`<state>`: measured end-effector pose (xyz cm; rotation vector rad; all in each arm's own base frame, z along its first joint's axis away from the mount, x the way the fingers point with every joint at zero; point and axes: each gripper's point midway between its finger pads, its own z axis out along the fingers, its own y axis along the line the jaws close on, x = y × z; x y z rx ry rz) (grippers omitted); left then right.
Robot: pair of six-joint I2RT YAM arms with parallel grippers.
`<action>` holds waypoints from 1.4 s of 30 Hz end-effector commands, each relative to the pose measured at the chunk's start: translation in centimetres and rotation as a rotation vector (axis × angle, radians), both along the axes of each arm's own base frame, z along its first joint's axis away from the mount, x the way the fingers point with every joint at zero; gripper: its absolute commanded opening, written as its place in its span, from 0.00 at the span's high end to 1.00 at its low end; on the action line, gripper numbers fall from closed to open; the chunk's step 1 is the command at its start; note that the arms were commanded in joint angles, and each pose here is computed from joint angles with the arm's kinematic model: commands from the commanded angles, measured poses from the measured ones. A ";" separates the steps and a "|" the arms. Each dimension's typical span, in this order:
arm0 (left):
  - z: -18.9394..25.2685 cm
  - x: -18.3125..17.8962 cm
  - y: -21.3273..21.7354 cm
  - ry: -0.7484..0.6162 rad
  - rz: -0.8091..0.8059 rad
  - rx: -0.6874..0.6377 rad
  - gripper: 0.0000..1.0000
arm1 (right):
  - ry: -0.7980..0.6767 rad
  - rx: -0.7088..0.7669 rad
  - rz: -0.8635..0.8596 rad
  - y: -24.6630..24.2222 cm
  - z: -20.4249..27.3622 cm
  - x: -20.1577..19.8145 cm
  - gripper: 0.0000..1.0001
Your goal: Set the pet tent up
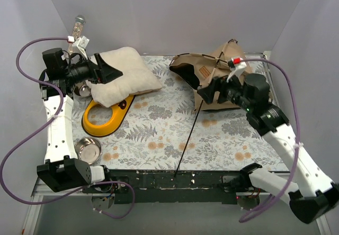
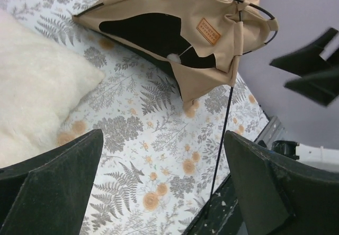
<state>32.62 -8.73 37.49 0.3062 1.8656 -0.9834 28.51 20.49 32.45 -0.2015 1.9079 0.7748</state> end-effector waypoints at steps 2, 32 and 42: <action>-0.7 0.1 0.7 0.138 0.107 -0.034 0.02 | -0.608 -0.320 0.388 0.1 3.6 -4.6 0.14; -14.8 -13.3 -12.2 0.197 -0.449 -0.062 0.07 | -0.745 -0.696 0.618 -0.7 -8.0 -3.1 0.20; -12.4 -11.2 -14.3 0.148 -0.408 -0.085 0.02 | 0.012 -0.146 0.557 0.8 -10.1 -10.7 0.23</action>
